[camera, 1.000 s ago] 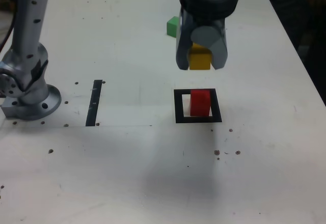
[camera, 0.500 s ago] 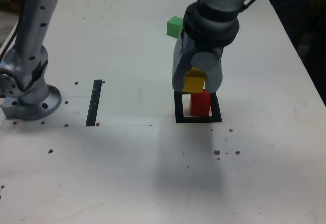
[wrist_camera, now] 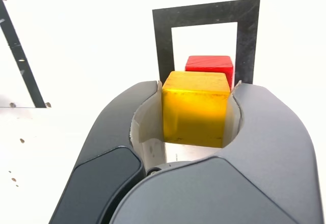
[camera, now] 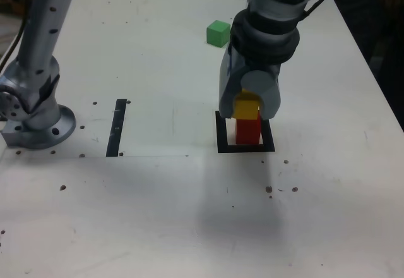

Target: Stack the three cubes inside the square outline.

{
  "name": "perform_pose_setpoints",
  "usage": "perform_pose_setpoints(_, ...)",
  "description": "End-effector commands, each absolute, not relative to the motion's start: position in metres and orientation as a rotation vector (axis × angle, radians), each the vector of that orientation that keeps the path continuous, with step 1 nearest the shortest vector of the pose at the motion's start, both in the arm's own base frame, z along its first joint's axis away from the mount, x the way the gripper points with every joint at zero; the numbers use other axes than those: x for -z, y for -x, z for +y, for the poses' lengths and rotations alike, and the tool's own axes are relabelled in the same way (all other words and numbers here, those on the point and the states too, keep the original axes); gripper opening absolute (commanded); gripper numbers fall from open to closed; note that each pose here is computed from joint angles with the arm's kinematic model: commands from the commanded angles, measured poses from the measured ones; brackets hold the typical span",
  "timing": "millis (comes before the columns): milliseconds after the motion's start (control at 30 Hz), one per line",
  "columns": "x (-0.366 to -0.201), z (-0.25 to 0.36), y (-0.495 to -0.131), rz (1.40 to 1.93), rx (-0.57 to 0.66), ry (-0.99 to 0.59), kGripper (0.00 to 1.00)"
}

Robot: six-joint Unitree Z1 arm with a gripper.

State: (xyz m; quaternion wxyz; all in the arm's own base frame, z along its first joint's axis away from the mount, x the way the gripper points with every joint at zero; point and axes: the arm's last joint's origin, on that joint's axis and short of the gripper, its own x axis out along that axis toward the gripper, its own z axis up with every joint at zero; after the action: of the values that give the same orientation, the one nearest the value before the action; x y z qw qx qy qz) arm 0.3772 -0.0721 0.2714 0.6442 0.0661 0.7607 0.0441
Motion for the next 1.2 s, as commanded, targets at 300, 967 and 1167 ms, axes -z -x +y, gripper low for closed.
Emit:
perform_pose_setpoints(300,-0.267,-0.075,-0.381,1.719,-0.137,-0.120,0.24)
perform_pose_setpoints(967,-0.265,-0.076,-0.382,1.730,-0.128,-0.152,0.27)
perform_pose_setpoints(1167,-0.265,-0.075,-0.379,1.737,-0.129,-0.149,0.29)
